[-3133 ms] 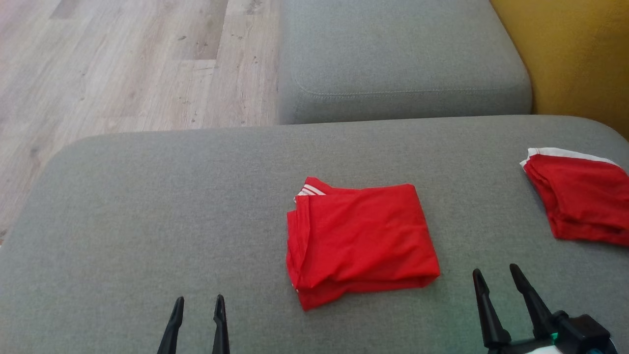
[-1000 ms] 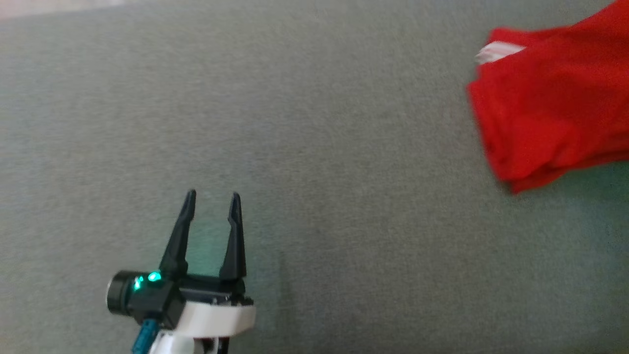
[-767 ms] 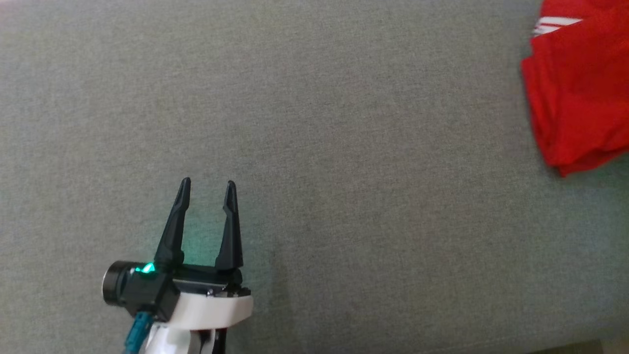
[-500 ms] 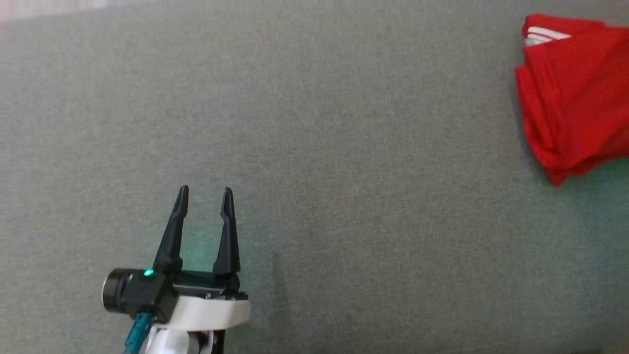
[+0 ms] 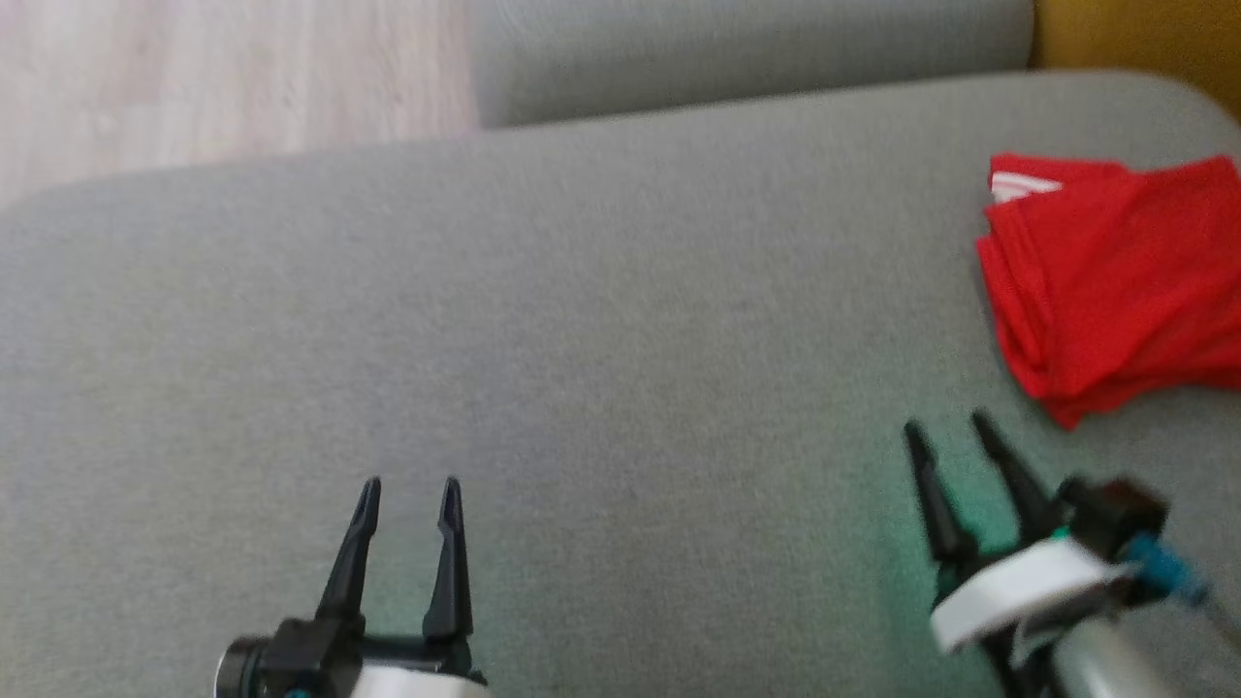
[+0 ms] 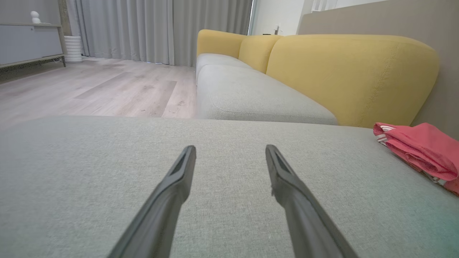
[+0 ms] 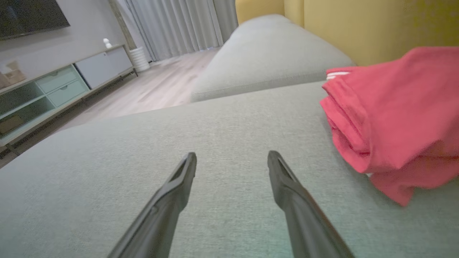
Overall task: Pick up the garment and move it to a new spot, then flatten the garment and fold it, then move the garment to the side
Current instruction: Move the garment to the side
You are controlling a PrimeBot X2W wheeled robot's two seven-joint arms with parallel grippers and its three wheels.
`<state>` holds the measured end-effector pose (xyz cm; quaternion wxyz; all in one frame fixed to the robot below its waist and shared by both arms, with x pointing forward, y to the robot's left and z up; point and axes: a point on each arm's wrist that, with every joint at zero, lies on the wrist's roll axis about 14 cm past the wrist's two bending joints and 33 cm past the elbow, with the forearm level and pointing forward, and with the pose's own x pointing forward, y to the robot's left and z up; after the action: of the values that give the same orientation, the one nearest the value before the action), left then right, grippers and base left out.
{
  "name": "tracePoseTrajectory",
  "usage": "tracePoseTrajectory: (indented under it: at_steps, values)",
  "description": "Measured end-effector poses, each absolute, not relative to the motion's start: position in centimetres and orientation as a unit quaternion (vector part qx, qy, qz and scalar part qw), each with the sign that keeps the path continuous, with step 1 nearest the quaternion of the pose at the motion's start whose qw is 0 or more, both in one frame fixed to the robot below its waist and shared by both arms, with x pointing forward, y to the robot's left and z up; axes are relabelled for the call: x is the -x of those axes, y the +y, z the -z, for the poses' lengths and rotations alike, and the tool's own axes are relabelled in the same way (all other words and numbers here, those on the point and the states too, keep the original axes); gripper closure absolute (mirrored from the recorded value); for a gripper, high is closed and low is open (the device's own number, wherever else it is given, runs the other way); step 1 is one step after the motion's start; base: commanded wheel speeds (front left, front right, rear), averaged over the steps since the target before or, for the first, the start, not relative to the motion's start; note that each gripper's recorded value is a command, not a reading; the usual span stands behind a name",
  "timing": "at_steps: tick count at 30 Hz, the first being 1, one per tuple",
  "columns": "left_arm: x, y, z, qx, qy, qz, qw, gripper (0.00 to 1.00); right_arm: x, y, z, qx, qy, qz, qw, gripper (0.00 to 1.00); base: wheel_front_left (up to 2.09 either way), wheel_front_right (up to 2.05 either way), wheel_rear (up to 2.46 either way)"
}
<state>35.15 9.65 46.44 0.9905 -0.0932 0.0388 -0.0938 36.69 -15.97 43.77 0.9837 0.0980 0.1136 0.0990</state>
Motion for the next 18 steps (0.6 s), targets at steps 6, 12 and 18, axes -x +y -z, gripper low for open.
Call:
tracePoseTrajectory:
  at_steps: [6, 12, 18]
  values:
    - [-32.5, 11.2, -47.2, 0.093, 0.026, 0.067, 0.993, 0.0, -34.3, -13.2, -44.5, -0.07, 0.071, -0.131, 0.986, 0.0, 0.0, 0.0, 0.0]
    - [-30.7, 13.4, -48.8, 0.092, -0.005, 0.032, 0.995, 0.0, -33.2, -12.8, -49.8, -0.066, -0.022, -0.118, 0.991, 0.0, 0.0, 0.0, 0.0]
    - [-28.7, 14.4, -48.1, 0.082, 0.0, 0.012, 0.997, 0.0, -30.3, -14.0, -47.6, -0.059, 0.01, -0.092, 0.994, 0.0, 0.0, 0.0, 0.0]
